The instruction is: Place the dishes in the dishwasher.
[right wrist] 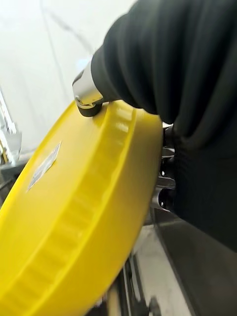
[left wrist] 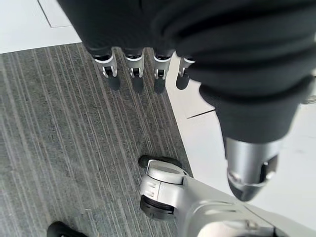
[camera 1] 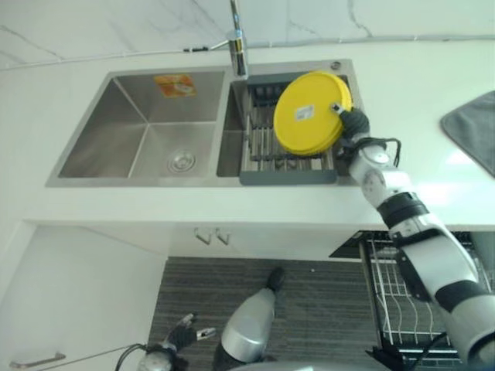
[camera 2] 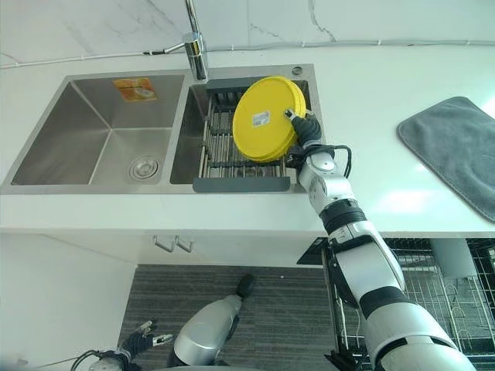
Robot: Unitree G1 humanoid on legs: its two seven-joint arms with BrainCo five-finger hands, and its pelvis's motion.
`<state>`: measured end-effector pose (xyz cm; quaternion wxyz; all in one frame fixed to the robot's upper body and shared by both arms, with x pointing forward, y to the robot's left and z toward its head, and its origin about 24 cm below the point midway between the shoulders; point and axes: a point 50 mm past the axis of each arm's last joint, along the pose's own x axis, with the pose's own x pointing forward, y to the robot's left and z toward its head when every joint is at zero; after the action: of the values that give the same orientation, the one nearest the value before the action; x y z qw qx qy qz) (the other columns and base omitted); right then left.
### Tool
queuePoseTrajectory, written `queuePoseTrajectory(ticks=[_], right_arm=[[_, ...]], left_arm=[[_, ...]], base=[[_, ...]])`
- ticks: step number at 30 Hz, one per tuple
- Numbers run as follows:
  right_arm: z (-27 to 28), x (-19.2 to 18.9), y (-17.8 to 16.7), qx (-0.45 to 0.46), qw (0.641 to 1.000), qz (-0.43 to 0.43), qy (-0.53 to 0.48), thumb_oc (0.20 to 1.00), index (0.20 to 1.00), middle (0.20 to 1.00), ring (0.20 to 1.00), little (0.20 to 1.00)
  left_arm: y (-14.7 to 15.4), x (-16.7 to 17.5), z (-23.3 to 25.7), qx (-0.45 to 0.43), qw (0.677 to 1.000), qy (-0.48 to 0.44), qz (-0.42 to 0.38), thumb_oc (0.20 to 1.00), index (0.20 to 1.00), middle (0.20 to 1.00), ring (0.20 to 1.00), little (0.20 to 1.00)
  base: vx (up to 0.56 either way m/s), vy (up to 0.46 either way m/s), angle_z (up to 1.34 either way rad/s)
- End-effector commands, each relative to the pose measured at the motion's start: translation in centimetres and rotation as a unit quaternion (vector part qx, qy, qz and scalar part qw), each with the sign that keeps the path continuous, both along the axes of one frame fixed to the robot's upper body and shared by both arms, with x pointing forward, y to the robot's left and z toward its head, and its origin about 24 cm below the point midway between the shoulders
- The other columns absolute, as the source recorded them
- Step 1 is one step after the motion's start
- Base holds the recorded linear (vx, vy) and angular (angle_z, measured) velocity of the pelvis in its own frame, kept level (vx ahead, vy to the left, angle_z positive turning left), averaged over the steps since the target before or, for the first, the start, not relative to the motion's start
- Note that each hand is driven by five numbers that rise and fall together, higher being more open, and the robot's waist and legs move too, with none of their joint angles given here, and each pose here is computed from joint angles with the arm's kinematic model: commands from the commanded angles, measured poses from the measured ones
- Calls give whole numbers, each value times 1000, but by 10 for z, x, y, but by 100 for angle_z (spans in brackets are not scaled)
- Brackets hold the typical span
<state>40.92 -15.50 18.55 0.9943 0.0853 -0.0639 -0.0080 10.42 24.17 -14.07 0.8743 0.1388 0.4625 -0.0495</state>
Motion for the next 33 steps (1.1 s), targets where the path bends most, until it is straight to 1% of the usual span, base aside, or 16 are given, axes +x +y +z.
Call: queuePoseTrajectory(ticks=[1,3,5,6,8,11,12,14,18,22,23,26,30,33], right_arm=[[32,-13,11,61,990,24,-123,200,200,200,200,200],[37,-18,18,99,983,33,-150,200,200,200,200,200],[44,-24,22,115,977,36,-178,200,200,200,200,200],[51,-30,26,117,972,41,-201,200,200,200,200,200],[63,-43,36,88,963,49,-250,200,200,200,200,200],[68,-52,34,108,954,52,-276,200,200,200,200,200],[71,-61,30,137,945,54,-291,200,200,200,200,200],[73,-71,23,160,939,44,-301,200,200,200,200,200],[63,-84,16,182,937,55,-294,200,200,200,200,200],[50,-98,2,210,933,89,-278,200,200,200,200,200],[42,-105,-11,209,935,84,-272,200,200,200,200,200],[34,-112,-29,195,941,76,-266,200,200,200,200,200],[18,-123,-53,173,949,52,-257,200,200,200,200,200],[-1,-132,-70,128,964,44,-229,200,200,200,200,200]], left_arm=[[-7,-23,-7,7,999,31,-34,1000,1000,1000,1000,1000],[-7,-25,-8,11,999,35,-31,1000,1000,1000,1000,1000],[-7,-26,-9,15,999,37,-27,1000,1000,1000,1000,1000],[-5,-26,-9,17,999,40,-21,1000,1000,1000,1000,1000],[-4,-25,-10,17,999,46,-5,1000,1000,1000,1000,1000],[-3,-27,-12,19,998,53,7,1000,1000,1000,1000,1000],[-2,-26,-12,24,998,59,3,1000,1000,1000,1000,1000],[-3,-23,-13,32,998,61,-10,1000,1000,1000,1000,1000],[-8,-18,-14,45,996,67,-37,1000,1000,1000,1000,1000],[-14,3,-10,40,997,48,-56,1000,1000,1000,1000,1000],[-19,15,-7,32,997,33,-69,1000,1000,1000,1000,1000],[-25,24,-3,26,996,21,-84,1000,1000,1000,1000,1000],[-35,29,-2,21,994,13,-106,1000,1000,1000,1000,1000],[-41,25,-3,17,993,17,-118,1000,1000,1000,1000,1000]], base=[[-38,-100,-7],[-56,-117,-11],[-71,-118,-29],[-80,-118,-33],[-190,-140,-51],[-85,-152,-56],[-53,-212,-51],[-54,-184,-49],[-39,-110,-62],[10,-107,-86],[14,-82,-104],[13,-65,-61],[19,-58,-42],[29,-90,-19]])
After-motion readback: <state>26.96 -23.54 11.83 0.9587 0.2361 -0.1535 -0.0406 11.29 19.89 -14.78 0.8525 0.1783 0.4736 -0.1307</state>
